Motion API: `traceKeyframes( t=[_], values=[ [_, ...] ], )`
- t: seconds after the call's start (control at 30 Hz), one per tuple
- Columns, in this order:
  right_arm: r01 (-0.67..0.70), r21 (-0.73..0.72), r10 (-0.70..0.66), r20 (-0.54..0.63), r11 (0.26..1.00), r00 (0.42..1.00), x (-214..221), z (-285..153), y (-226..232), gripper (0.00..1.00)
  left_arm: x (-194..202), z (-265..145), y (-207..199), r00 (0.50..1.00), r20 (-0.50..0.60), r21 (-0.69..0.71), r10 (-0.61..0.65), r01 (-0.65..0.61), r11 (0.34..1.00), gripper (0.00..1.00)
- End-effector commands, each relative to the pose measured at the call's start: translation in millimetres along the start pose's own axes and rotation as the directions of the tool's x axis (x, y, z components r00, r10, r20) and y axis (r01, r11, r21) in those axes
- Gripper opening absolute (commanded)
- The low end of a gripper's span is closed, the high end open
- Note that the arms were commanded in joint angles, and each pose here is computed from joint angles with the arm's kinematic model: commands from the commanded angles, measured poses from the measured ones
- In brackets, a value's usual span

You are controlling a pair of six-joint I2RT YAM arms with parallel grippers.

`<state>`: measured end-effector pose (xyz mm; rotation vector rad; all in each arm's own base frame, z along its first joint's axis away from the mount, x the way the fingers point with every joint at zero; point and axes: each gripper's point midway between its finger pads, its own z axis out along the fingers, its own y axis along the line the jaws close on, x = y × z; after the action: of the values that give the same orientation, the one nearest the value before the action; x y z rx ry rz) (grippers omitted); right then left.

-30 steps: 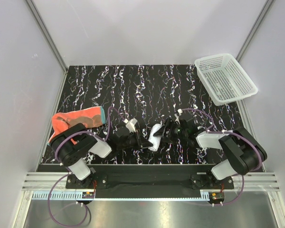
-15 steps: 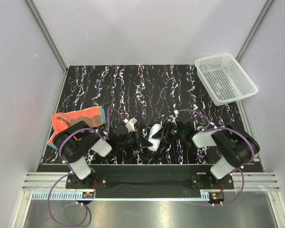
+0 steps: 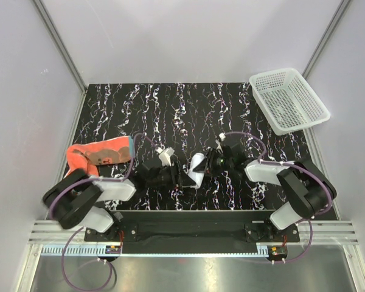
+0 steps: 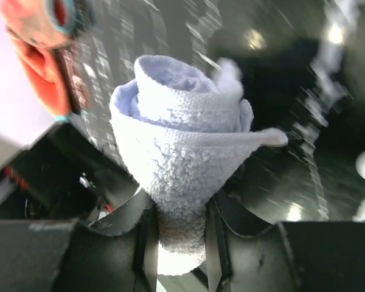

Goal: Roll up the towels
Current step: Roll the towel, then place the rolled towel into the container

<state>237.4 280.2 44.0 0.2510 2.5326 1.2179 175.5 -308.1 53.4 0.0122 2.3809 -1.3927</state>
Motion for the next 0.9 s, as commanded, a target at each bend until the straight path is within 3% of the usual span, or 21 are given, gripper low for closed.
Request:
traceKeyframes(
  t=[0.0, 0.03, 0.1, 0.13, 0.3, 0.43, 0.47, 0.6, 0.7, 0.87],
  values=[
    [0.104, -0.014, -0.103, 0.078, 0.994, 0.992, -41, -17, 44, 0.24, -26, -24, -18, 0.983, 0.049, -0.094, 0.175, -0.17, 0.981, 0.68],
    [0.099, -0.018, -0.097, 0.114, 0.995, 0.989, -63, -27, 56, 0.24, -24, -34, -4, 0.983, 0.029, -0.186, 0.183, -0.174, 0.967, 0.7],
    [0.126, -0.053, -0.116, 0.165, 0.991, 0.979, -94, -42, 81, 0.23, -45, -54, -28, 0.956, 0.093, -0.196, 0.279, -0.257, 0.946, 0.7],
    [0.111, -0.031, -0.105, 0.161, 0.993, 0.981, -101, -47, 79, 0.23, -44, -67, -15, 0.956, 0.074, -0.287, 0.284, -0.252, 0.924, 0.7],
    [0.156, -0.017, -0.141, 0.341, 0.988, 0.929, -205, -107, 103, 0.22, -62, -120, -24, 0.908, 0.154, -0.395, 0.389, -0.304, 0.867, 0.7],
    [0.081, 0.01, -0.077, 0.452, 0.997, 0.889, -279, -150, 85, 0.2, -64, -159, -15, 0.889, 0.221, -0.485, 0.401, -0.256, 0.836, 0.7],
    [0.056, -0.007, -0.046, 0.472, 0.998, 0.881, -292, -158, 83, 0.2, -66, -166, -24, 0.878, 0.265, -0.454, 0.399, -0.252, 0.855, 0.71],
    [-0.026, -0.026, 0.036, 0.615, 0.999, 0.788, -368, -211, 56, 0.2, -73, -194, -36, 0.859, 0.337, -0.467, 0.386, -0.204, 0.861, 0.71],
    [-0.054, -0.02, 0.053, 0.664, 0.998, 0.745, -404, -225, 39, 0.2, -79, -218, -51, 0.831, 0.341, -0.493, 0.44, -0.241, 0.836, 0.72],
    [-0.13, -0.063, 0.135, 0.728, 0.989, 0.672, -454, -238, -15, 0.2, -96, -260, -51, 0.766, 0.341, -0.624, 0.546, -0.25, 0.74, 0.77]
  ],
)
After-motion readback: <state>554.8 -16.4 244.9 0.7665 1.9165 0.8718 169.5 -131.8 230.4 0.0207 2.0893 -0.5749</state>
